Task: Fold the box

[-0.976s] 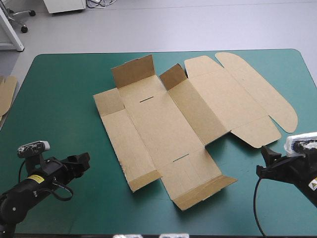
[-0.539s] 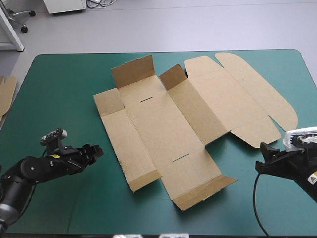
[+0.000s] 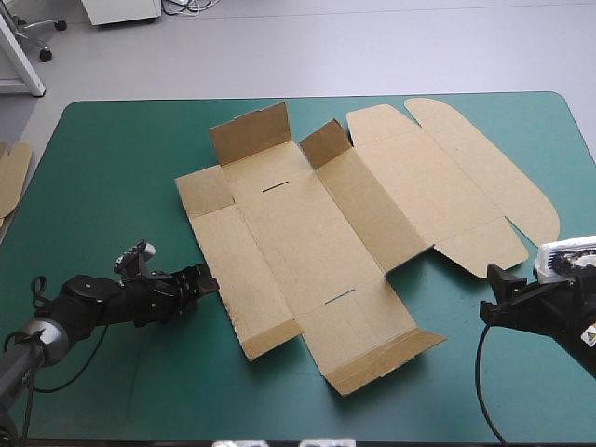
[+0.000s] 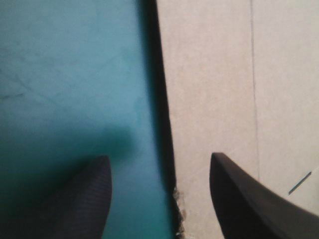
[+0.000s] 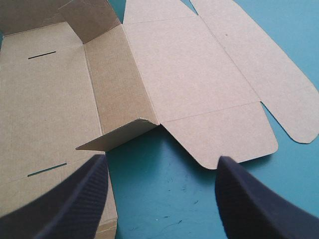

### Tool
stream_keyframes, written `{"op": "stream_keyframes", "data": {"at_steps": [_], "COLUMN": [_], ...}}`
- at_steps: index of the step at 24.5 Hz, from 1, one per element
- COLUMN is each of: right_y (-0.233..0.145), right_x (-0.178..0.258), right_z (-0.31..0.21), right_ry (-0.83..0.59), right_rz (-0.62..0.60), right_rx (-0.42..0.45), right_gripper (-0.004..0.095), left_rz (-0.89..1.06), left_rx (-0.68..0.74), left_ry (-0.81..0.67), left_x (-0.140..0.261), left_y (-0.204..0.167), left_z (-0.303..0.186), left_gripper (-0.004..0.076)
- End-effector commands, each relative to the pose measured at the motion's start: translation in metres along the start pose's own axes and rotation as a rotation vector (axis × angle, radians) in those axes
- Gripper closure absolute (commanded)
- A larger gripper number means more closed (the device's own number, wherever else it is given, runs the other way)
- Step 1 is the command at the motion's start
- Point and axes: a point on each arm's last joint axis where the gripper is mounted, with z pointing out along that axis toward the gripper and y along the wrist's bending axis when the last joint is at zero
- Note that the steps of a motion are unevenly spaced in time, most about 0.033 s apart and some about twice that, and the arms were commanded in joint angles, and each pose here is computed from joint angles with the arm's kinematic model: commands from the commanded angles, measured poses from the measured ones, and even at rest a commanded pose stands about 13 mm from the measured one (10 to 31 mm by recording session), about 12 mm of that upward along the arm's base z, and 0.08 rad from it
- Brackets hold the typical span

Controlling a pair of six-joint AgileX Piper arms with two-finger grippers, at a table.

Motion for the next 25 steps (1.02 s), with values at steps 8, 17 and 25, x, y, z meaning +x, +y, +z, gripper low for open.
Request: {"op": "stream_keyframes", "data": {"at_steps": [8, 17, 25], "right_y": [0.001, 0.001, 0.001], "right_x": [-0.014, -0.014, -0.013], "right_z": [-0.005, -0.005, -0.005], "right_ry": [-0.089, -0.083, -0.076], "right_rz": [-0.002, -0.002, 0.001], "right_rx": [0.001, 0.0, -0.004], "right_gripper": [0.0346, 0.0346, 0.0346], "left_rz": [-0.068, -0.051, 0.088], "left_rx": [0.148, 0.317, 0.408], "left_ry": [-0.004, 0.014, -0.046], "left_x": [0.008, 0.005, -0.013], "left_y": [-0.001, -0.008, -0.048], "left_z": [0.011, 0.023, 0.021], "left_gripper": [0.0295, 0.0341, 0.037]}}
